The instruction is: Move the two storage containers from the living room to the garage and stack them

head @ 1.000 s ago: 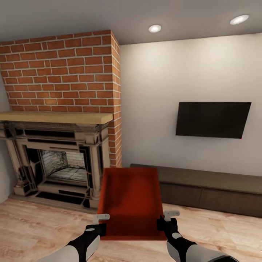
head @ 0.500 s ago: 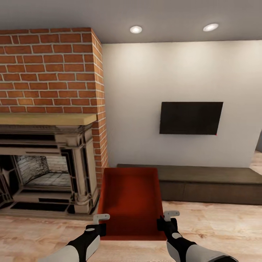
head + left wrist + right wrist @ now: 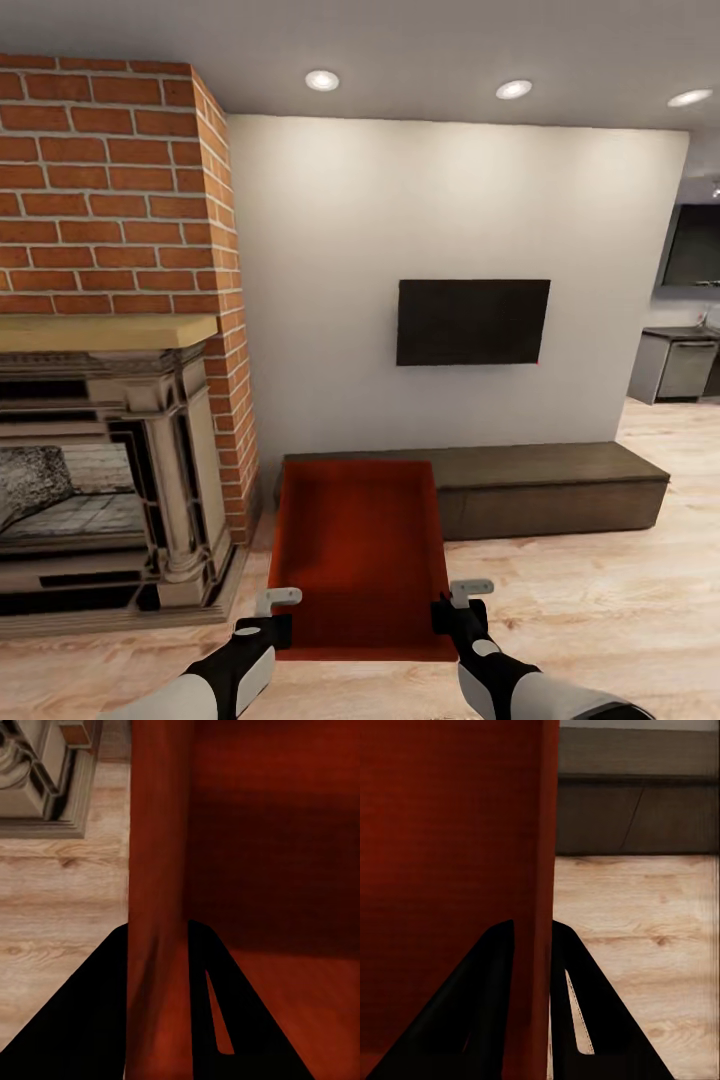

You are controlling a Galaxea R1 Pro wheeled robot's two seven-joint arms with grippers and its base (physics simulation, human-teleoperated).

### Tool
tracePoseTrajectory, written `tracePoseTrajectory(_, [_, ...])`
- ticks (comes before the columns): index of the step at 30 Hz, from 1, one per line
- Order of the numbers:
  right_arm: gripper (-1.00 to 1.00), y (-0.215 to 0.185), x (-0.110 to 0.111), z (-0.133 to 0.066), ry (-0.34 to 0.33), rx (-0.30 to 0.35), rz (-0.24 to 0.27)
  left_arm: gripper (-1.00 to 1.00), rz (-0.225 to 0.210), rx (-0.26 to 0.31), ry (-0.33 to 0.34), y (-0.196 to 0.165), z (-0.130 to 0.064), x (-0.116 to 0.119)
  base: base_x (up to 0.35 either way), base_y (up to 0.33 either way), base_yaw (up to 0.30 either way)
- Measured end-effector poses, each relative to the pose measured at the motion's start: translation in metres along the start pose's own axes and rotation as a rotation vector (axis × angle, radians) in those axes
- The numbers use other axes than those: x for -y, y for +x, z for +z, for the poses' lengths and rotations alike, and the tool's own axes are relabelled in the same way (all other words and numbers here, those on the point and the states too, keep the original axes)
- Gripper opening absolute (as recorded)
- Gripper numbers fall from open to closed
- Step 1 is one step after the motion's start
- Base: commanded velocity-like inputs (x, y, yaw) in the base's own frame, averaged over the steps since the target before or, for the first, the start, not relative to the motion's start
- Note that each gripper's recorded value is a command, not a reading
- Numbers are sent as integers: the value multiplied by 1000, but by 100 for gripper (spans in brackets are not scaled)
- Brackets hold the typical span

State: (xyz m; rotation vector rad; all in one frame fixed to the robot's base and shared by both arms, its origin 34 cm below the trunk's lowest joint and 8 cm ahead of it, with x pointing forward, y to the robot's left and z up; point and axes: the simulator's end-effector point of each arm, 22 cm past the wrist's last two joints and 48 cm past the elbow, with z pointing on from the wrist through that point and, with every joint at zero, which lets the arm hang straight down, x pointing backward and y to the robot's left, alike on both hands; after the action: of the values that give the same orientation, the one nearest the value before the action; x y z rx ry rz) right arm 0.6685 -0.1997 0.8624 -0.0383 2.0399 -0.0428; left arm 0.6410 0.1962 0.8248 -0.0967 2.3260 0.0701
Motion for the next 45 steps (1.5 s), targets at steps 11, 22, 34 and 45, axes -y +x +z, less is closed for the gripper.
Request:
tracePoseTrajectory(11, [-100, 0, 0, 0, -2, 0, -3, -100, -2, -1, 1, 0, 0, 0, 0, 0, -285])
tracePoseTrajectory(22, [-100, 0, 1, 0, -3, -1, -3, -100, -1, -1, 1, 0, 0, 1, 0, 0, -285])
tracePoseTrajectory(34, [-100, 0, 1, 0, -3, -1, -3, -100, -1, -2, 1, 0, 0, 1, 0, 0, -285])
tracePoseTrajectory(45, [-100, 0, 1, 0, -3, -1, -3, -100, -1, -2, 1, 0, 0, 1, 0, 0, -285])
